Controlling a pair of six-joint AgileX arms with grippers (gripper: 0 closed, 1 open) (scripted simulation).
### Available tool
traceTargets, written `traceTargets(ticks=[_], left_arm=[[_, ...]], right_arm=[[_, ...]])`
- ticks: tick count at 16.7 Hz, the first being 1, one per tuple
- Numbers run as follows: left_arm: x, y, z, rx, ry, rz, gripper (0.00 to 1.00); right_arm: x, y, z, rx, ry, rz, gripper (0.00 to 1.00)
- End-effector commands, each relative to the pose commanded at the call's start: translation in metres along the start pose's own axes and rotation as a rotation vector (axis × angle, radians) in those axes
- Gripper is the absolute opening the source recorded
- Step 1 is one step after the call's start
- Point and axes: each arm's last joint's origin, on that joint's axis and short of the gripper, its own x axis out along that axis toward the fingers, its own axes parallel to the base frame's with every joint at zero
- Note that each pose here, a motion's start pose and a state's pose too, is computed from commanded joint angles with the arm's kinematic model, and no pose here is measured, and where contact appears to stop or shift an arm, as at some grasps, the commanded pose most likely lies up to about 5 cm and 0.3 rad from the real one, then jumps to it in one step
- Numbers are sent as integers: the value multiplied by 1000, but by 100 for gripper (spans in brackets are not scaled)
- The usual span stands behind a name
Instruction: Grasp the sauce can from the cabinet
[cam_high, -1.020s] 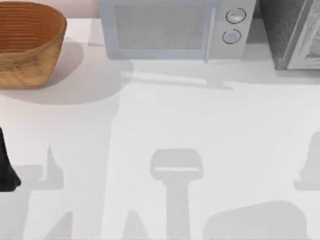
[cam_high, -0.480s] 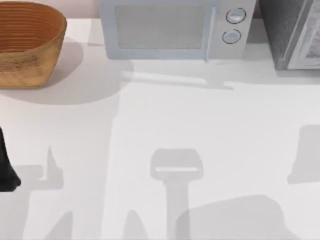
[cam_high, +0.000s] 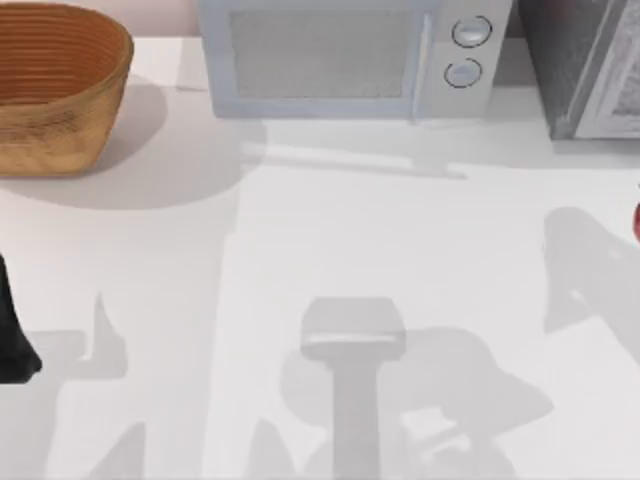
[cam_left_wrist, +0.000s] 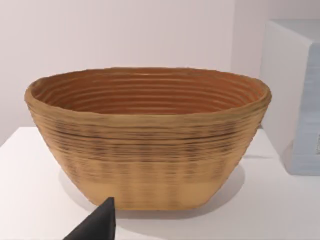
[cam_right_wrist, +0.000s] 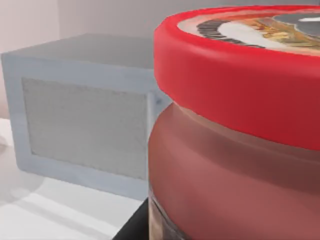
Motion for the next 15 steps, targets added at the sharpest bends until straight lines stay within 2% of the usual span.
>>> traceTargets(ticks=[5,9,12,15], left_arm=[[0,0,0,0,0,0,100],[0,0,0,0,0,0,100],[0,0,0,0,0,0,100],[0,0,0,0,0,0,100]], right_arm=[[39,-9,-38,13,25,183,0],[54,-11,-73,18,28,300,0],[58,-10,-90,19,25,356,0],[59,-10,-97,20,25,378,0]])
